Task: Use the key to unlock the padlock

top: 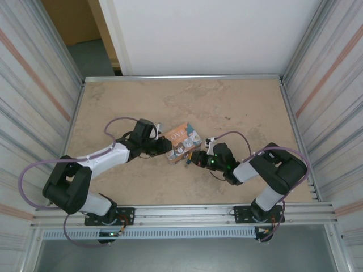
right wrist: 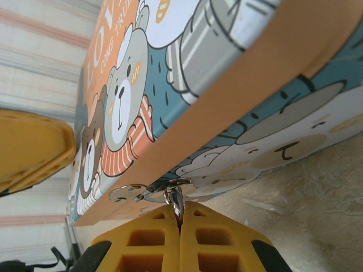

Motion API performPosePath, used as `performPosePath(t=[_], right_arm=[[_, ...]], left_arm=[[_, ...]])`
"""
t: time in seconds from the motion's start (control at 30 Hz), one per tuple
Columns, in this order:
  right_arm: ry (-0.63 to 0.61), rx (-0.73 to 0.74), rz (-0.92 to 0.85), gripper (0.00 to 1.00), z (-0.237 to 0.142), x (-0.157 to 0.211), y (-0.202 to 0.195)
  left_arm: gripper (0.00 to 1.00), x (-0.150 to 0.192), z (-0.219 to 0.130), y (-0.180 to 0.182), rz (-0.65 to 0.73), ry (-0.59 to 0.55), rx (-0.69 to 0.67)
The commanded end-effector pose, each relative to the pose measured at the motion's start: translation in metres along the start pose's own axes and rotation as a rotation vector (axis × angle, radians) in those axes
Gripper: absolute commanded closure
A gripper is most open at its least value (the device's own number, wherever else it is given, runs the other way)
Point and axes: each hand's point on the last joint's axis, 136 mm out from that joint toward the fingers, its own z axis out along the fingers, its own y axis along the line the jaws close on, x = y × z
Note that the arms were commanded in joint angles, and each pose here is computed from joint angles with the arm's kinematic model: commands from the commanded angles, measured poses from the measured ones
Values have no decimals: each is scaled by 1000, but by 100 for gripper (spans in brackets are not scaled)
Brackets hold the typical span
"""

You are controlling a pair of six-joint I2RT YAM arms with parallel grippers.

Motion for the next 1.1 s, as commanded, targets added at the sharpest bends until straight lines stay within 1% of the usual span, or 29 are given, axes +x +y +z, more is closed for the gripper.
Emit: performPosePath(t=[0.0, 0.43, 0.53, 1.07], right_arm=[[-98, 9, 48, 100, 0, -17, -1], [-141, -11, 119, 100, 18, -26, -8], [-147, -16, 162, 100, 19, -28, -12], [-169, -16, 174, 100, 20, -44, -17]], left_arm=[[85, 27, 2, 33, -54, 71, -110], [85, 28, 3, 35, -49, 69, -113], [85, 28, 3, 34, -50, 67, -109], [85, 27, 3, 38, -56, 66, -112]])
